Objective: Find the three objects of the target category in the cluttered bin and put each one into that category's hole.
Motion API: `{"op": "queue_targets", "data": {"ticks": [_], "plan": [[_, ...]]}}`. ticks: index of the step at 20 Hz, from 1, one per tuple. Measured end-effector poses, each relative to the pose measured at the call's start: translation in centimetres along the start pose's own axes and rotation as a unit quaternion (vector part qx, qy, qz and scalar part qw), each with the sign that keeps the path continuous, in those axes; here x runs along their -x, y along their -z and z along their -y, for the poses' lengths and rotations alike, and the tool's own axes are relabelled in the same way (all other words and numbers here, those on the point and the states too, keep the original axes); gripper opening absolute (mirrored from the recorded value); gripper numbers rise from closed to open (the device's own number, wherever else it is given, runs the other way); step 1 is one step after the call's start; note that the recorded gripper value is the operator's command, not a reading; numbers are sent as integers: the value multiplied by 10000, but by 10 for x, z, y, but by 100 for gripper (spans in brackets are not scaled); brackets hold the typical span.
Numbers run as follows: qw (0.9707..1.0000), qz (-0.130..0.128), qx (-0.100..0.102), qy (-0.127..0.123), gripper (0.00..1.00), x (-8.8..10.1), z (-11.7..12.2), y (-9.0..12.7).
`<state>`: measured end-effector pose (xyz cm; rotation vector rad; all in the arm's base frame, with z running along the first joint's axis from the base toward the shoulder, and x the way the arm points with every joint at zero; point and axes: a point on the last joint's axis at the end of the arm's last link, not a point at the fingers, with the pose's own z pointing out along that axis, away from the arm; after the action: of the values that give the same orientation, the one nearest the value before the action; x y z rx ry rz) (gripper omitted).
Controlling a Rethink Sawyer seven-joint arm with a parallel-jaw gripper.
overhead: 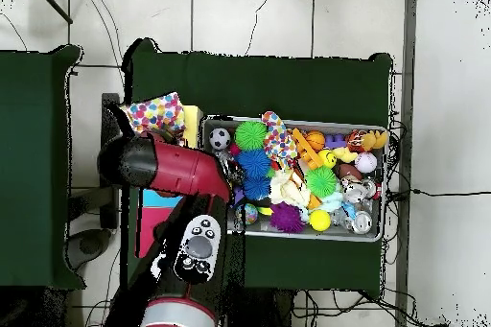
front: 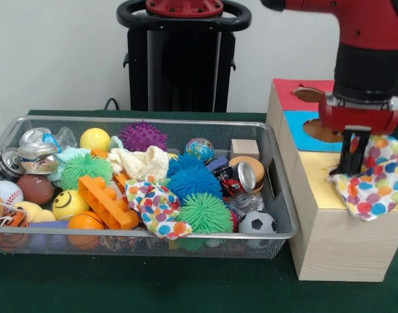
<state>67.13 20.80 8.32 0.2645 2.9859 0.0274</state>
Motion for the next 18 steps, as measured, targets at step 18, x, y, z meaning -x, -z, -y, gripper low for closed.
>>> {"op": "queue_targets", "data": {"ticks": [18], "plan": [[9996,-248,94,-48,0,-5,4,27]]}}
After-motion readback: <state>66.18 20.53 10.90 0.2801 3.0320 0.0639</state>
